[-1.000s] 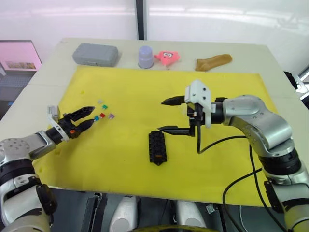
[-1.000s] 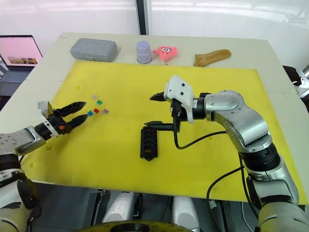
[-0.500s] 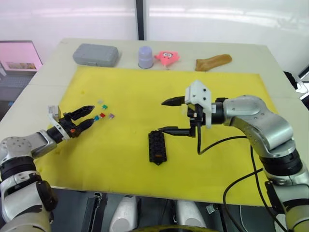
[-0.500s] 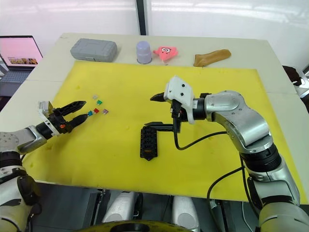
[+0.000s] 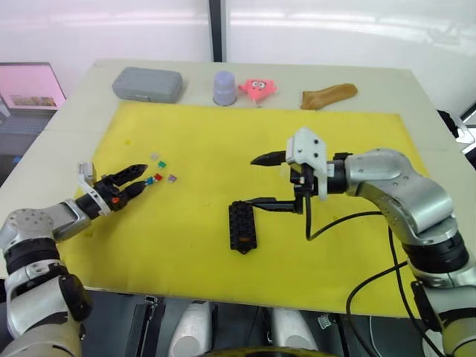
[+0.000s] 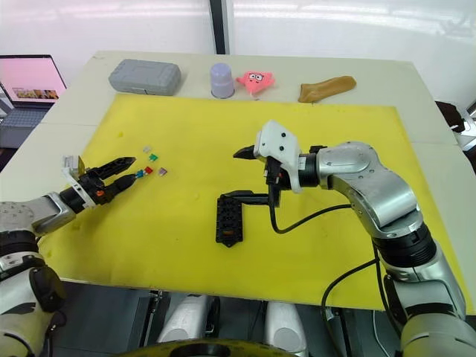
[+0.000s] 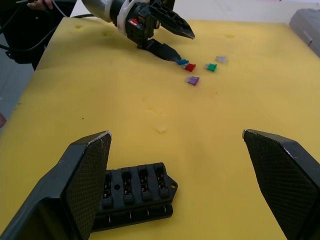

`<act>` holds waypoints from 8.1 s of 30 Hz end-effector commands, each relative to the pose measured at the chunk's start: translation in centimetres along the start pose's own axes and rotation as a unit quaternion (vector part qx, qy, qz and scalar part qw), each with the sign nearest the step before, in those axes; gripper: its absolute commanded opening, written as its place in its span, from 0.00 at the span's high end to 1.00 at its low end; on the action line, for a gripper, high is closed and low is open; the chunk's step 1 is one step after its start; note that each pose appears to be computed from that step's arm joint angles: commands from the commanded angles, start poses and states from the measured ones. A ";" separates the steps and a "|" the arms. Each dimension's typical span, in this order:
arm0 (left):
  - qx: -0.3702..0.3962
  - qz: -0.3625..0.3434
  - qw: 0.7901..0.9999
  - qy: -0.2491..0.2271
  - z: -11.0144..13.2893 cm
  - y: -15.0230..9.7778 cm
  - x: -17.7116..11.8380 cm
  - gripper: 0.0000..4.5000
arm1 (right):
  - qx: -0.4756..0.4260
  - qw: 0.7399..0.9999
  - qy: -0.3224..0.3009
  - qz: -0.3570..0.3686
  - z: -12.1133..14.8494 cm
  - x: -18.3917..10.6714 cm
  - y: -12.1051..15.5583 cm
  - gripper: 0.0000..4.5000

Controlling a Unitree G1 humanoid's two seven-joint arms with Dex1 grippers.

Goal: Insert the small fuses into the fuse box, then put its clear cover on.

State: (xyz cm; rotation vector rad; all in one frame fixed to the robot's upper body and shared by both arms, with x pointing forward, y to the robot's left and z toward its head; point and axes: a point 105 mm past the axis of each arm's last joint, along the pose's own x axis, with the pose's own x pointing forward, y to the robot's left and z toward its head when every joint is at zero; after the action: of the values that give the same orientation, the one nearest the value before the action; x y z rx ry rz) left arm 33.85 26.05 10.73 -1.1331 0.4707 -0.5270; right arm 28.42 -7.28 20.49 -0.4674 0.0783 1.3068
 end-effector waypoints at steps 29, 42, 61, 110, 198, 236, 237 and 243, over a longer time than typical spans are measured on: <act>0.005 0.064 0.998 -0.004 -0.6 2.8 0.7 0.44 | -0.029 0.999 -0.013 -0.013 1.4 -0.7 0.0 0.00; 0.033 0.123 0.991 -0.030 1.2 4.0 -2.7 0.99 | -0.028 0.999 -0.008 -0.012 1.3 -1.0 0.0 0.00; 0.173 -0.178 0.969 0.005 1.3 -14.5 -2.4 0.99 | 0.155 0.973 -0.163 -0.053 4.1 -1.9 -0.7 0.00; 0.102 -0.405 0.908 0.022 -5.9 -26.3 8.0 1.00 | 0.369 0.825 -0.407 -0.135 11.7 -1.0 -3.9 0.34; 0.729 -0.260 0.567 0.283 -15.6 -9.2 1.6 0.01 | -0.058 0.984 0.119 0.120 -0.7 3.4 5.9 1.00; 0.724 -0.269 0.571 0.278 -17.0 -9.8 2.1 0.01 | -0.087 0.977 0.148 0.130 -2.1 3.3 5.6 1.00; 0.724 -0.269 0.571 0.278 -17.0 -9.8 2.1 0.01 | -0.087 0.977 0.147 0.130 -2.0 3.3 5.6 1.00; 0.724 -0.270 0.570 0.278 -17.1 -9.8 2.2 0.01 | -0.082 0.977 0.142 0.138 -1.1 3.2 5.7 1.00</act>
State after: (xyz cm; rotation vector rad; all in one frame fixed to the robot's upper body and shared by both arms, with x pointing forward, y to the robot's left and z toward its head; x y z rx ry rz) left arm 24.01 9.63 12.99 0.6111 0.0903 -1.4533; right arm 24.61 -4.21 15.23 -0.7862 0.3526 1.4999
